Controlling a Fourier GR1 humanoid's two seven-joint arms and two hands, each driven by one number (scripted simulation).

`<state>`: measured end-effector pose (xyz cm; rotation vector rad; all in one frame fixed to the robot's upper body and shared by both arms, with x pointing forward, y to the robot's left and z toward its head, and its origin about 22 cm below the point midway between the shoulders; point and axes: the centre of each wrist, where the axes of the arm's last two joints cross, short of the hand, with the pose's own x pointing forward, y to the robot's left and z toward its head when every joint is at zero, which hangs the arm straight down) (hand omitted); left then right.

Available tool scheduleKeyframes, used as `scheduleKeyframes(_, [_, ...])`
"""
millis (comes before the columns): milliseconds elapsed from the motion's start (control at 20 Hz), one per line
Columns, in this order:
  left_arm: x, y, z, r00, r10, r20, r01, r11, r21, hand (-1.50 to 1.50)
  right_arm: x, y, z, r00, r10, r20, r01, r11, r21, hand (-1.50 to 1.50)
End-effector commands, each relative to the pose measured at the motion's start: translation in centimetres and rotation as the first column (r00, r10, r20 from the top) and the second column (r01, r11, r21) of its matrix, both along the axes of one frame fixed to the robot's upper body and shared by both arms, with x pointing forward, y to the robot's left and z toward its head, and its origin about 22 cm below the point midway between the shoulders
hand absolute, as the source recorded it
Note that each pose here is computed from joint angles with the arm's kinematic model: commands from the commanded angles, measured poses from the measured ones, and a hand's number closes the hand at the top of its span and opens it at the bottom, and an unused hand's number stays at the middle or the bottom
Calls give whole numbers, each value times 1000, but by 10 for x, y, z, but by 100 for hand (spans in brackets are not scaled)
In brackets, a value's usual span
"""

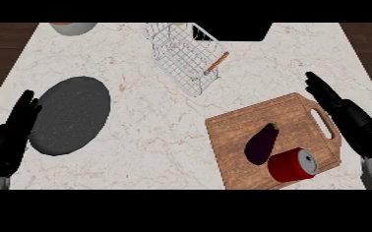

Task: Pick the eggplant from the cutting board and place it in the tiered basket

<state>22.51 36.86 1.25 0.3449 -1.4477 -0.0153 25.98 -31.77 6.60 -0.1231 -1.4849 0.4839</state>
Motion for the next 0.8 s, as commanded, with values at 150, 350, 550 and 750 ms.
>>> scheduleKeyframes(150, [-18,-17,-32,995,46,-90,-48,999,-19,0,-3,-35,29,795,-560,235,585,809,-53,150])
scheduleKeyframes(350, [-31,-22,-49,983,96,-157,-106,992,-63,0,-35,-110,16,396,-882,255,918,382,-105,-150])
scheduleKeyframes(550, [-40,-37,-62,978,94,-186,-109,991,-77,0,-48,-94,4,41,-954,298,982,93,164,-150])
scheduleKeyframes(750, [-32,-59,-59,987,55,-148,-67,995,-73,0,-62,-39,-16,-39,-952,303,970,36,241,-150])
